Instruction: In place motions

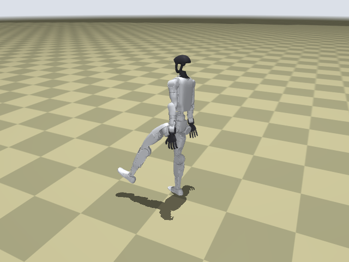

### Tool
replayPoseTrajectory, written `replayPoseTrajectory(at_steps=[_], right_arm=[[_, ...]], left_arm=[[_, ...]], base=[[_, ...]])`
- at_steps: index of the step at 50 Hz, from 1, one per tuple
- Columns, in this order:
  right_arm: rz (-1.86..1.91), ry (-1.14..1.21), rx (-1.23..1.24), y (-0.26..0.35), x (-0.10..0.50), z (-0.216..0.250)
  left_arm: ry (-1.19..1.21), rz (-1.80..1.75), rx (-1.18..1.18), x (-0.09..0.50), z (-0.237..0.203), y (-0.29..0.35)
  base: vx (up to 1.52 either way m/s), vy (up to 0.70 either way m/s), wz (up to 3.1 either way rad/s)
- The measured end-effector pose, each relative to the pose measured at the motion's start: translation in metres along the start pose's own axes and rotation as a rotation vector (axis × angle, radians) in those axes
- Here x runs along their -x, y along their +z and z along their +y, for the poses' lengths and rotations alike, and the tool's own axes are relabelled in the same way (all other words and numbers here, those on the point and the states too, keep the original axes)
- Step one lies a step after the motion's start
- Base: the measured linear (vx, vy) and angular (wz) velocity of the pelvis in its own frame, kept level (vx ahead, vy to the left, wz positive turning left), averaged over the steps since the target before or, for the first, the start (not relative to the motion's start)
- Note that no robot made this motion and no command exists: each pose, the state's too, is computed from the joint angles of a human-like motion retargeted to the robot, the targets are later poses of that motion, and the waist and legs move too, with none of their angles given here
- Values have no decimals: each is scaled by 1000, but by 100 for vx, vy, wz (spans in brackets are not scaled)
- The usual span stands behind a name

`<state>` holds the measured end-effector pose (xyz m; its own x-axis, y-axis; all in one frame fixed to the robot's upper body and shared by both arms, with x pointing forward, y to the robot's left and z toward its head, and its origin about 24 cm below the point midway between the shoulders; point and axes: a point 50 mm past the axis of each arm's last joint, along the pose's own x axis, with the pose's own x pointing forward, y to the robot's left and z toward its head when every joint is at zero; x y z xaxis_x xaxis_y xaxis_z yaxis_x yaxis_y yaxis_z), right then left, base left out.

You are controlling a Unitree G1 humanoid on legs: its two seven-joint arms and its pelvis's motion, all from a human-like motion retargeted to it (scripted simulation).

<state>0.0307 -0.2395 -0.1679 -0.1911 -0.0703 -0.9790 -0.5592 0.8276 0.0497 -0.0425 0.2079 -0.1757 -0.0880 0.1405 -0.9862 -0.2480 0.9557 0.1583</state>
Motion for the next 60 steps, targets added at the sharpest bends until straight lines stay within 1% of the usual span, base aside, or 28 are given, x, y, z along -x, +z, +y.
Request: replayPoseTrajectory(at_steps=[3,7,12,16,20,25,30,34,38,42,47,51,55,60], right_arm=[[-28,9,70,13,4,-6],[-142,-47,116,43,12,-17],[-225,-75,76,61,18,-22],[-232,-64,40,60,18,-22],[-177,-18,16,38,10,-13],[-21,14,-33,-10,-3,5],[143,66,-141,-59,-8,29],[231,106,-244,-90,-8,48],[242,136,-386,-101,-8,60],[182,167,-476,-93,-9,62],[106,192,-419,-70,-9,49],[5,154,-328,-39,-6,24],[-107,131,-245,-9,0,3],[-222,105,-167,22,10,-16]], left_arm=[[-10,68,34,1,-5,-16],[-37,142,11,3,-13,-34],[-117,225,-17,7,-31,-56],[-171,191,-50,6,-40,-48],[-154,127,-89,3,-30,-29],[-83,63,-29,0,-14,-5],[-27,10,18,0,-2,17],[-18,-60,5,1,-3,37],[-59,-175,-27,5,-16,72],[-100,-288,-112,11,-30,101],[-124,-330,-193,13,-41,104],[-139,-279,-213,10,-42,89],[-133,-171,-216,4,-34,59],[-105,9,-144,1,-17,13]], base=[[-8,-12,-161],[-5,-10,-150],[-1,-1,-94],[-4,0,0],[2,3,86],[10,2,116],[12,5,138],[11,7,126],[2,5,123],[-5,6,80],[-4,12,71],[-5,18,63],[1,20,30],[6,23,9]])
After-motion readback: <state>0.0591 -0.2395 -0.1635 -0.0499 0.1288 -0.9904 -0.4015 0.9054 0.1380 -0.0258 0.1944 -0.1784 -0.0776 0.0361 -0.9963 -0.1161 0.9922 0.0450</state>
